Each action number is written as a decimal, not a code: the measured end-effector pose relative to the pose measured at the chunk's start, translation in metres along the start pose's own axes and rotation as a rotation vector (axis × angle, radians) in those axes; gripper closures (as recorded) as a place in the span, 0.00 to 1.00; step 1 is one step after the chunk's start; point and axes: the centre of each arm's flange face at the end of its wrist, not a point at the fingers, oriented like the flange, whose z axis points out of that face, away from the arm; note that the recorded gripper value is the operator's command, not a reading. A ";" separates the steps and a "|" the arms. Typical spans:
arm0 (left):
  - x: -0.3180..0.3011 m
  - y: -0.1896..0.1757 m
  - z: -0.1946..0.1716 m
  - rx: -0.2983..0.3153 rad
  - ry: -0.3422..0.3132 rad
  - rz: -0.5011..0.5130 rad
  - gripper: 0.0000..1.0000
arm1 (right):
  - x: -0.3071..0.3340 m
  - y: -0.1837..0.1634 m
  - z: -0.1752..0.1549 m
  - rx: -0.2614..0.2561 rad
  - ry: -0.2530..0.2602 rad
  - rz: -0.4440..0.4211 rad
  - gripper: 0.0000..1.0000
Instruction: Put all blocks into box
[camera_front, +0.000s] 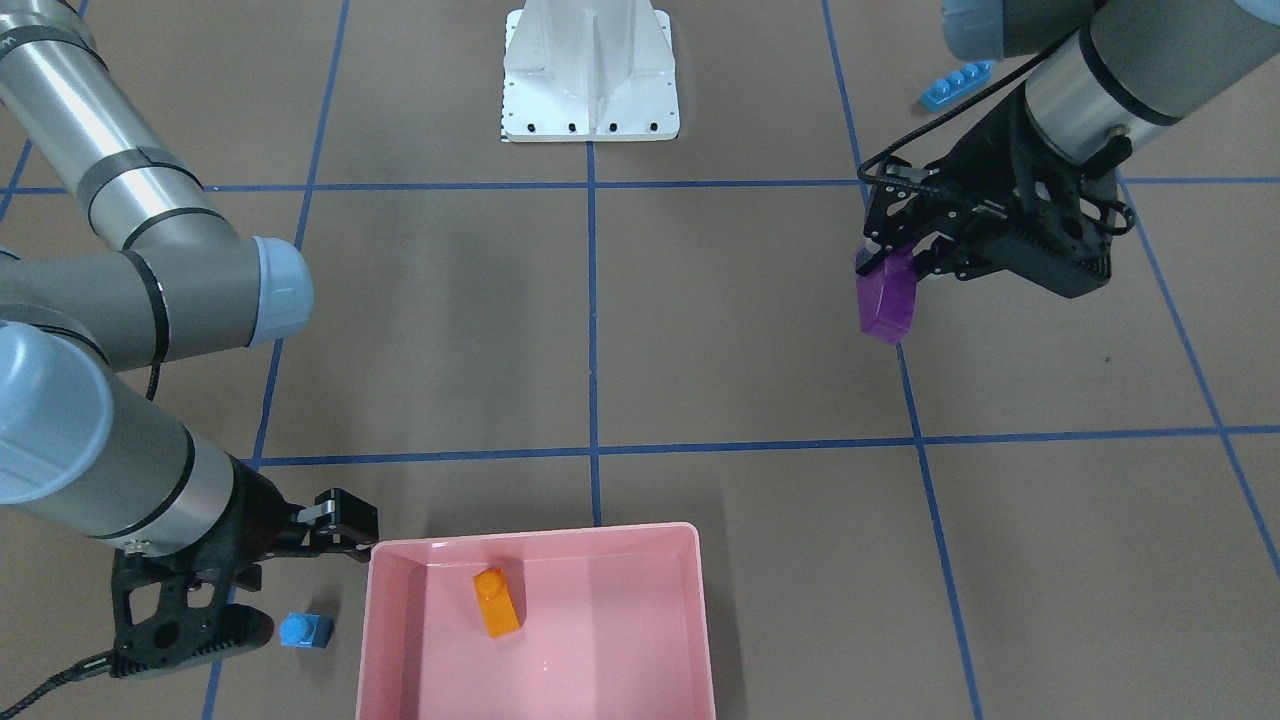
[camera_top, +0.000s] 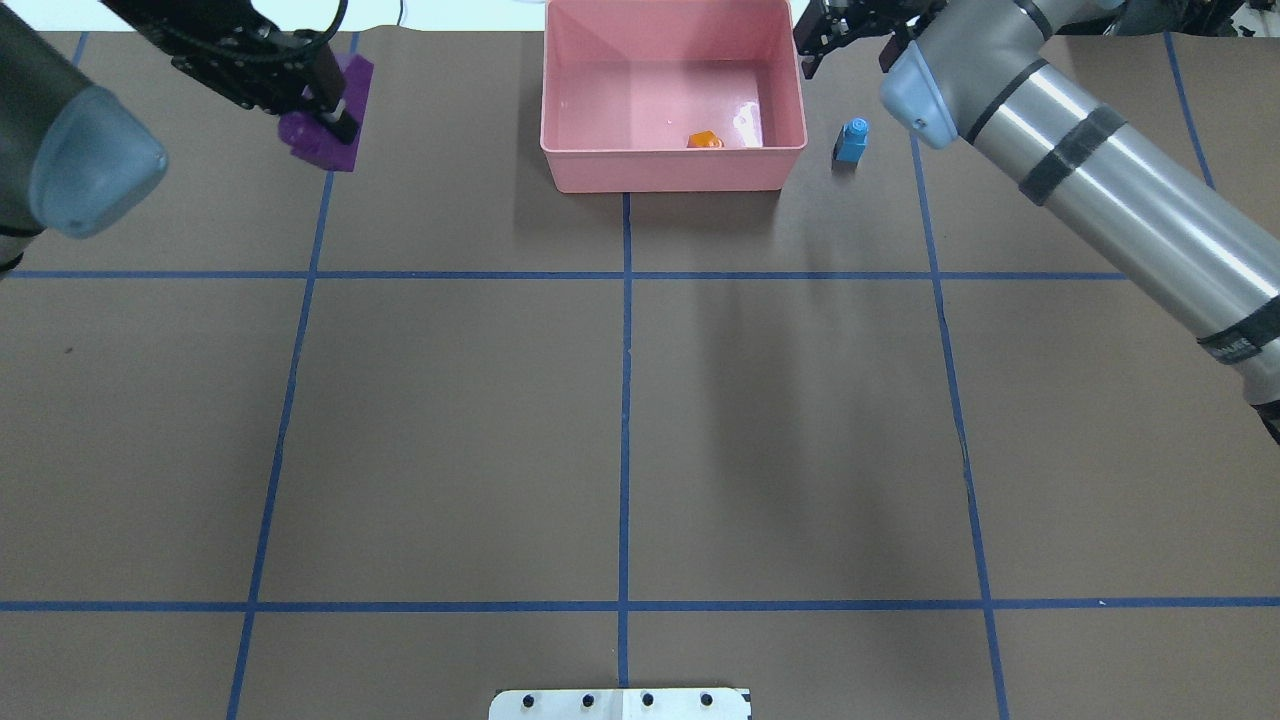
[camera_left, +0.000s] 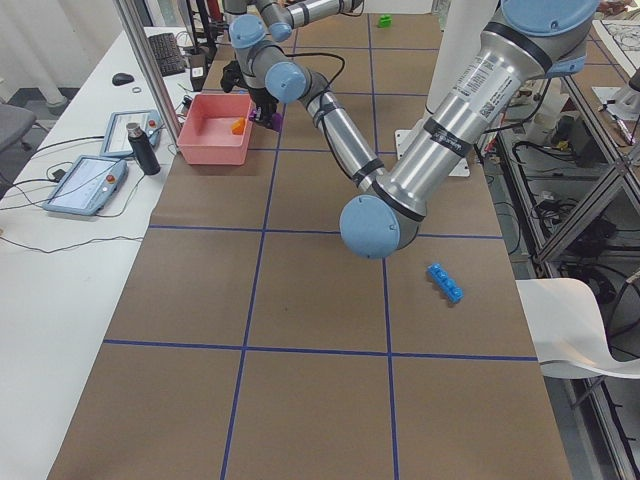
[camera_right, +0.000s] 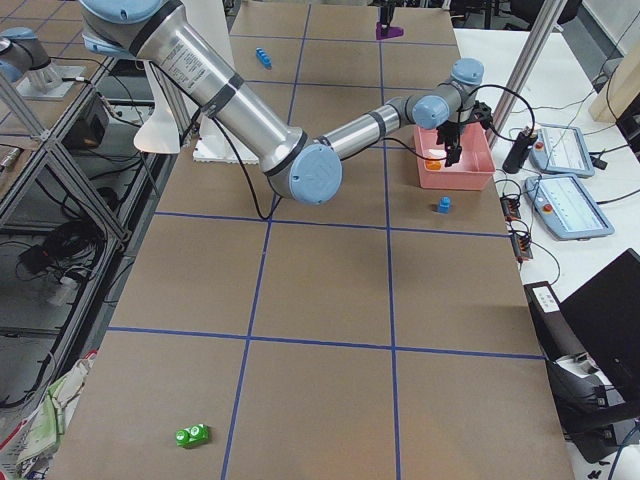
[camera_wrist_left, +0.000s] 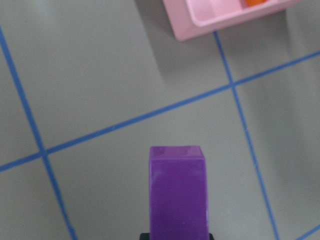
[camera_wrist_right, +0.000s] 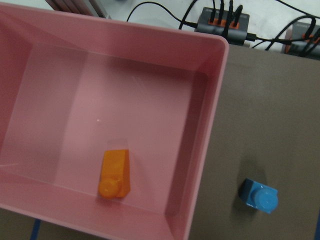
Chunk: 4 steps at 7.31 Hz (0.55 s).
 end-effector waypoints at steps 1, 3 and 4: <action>0.006 -0.031 0.009 0.072 0.030 -0.044 1.00 | 0.026 0.007 0.006 -0.010 0.020 0.019 0.01; 0.036 -0.095 0.034 0.176 0.042 -0.109 1.00 | 0.049 0.007 0.019 0.008 0.074 0.027 0.01; 0.053 -0.118 0.045 0.204 0.025 -0.123 1.00 | 0.056 0.002 0.028 0.033 0.092 0.012 0.01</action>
